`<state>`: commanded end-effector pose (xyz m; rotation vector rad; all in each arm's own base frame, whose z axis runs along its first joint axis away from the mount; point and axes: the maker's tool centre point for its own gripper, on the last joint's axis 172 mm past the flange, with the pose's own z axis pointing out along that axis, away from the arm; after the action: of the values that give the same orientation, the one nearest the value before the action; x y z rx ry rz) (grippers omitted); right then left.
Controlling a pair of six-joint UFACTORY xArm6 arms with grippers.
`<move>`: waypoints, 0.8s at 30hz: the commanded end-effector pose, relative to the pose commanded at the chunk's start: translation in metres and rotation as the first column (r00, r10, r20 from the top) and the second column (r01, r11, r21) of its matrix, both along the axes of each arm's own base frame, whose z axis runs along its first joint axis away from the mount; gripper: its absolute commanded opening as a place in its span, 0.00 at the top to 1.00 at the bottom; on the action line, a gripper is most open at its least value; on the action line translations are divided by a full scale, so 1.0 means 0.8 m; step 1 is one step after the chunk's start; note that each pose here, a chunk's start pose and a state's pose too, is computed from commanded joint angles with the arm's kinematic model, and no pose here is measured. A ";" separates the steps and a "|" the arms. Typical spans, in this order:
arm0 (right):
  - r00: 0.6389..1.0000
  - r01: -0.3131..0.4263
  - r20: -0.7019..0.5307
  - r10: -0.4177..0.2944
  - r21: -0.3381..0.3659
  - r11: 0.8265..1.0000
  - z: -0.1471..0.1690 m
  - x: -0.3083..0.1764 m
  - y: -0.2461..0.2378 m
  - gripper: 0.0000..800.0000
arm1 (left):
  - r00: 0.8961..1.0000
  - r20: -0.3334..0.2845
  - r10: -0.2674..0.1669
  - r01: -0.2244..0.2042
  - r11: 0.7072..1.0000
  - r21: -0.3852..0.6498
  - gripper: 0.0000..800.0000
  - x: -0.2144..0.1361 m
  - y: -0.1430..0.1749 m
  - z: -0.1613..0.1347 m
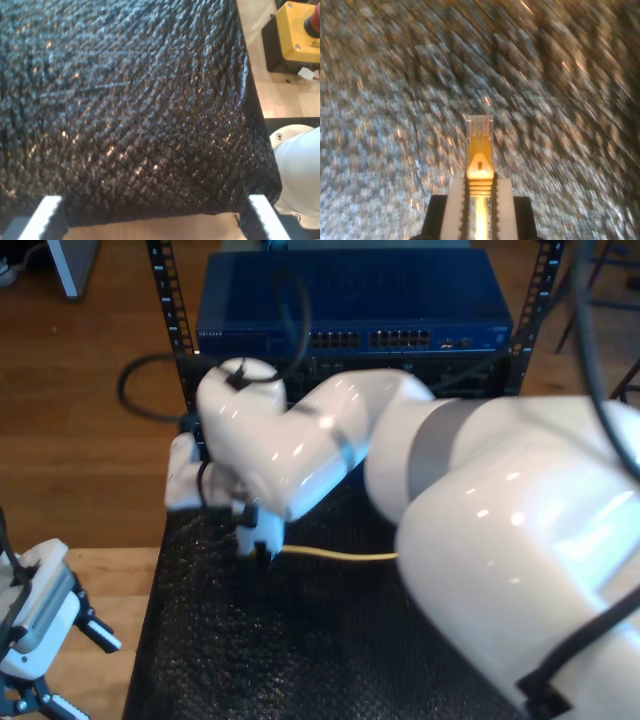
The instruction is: Grab the cable and plug it in
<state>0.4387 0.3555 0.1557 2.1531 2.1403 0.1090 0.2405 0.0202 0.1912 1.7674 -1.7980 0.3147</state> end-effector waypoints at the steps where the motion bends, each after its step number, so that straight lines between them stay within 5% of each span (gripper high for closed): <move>1: 1.000 0.006 -0.001 -0.006 0.001 1.000 0.004 0.001 -0.005 0.99 | 1.000 -0.004 0.001 -0.001 1.000 0.000 0.00 0.000 -0.001 0.001; 24: 0.997 0.062 0.050 -0.064 0.041 0.997 0.090 -0.046 -0.162 0.99 | 1.000 -0.015 0.023 -0.024 0.999 -0.049 0.00 0.037 -0.073 0.049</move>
<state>0.4020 0.2262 0.2276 2.2114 2.0575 0.2006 0.2704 -0.0379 0.2301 1.7536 -1.7461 0.3515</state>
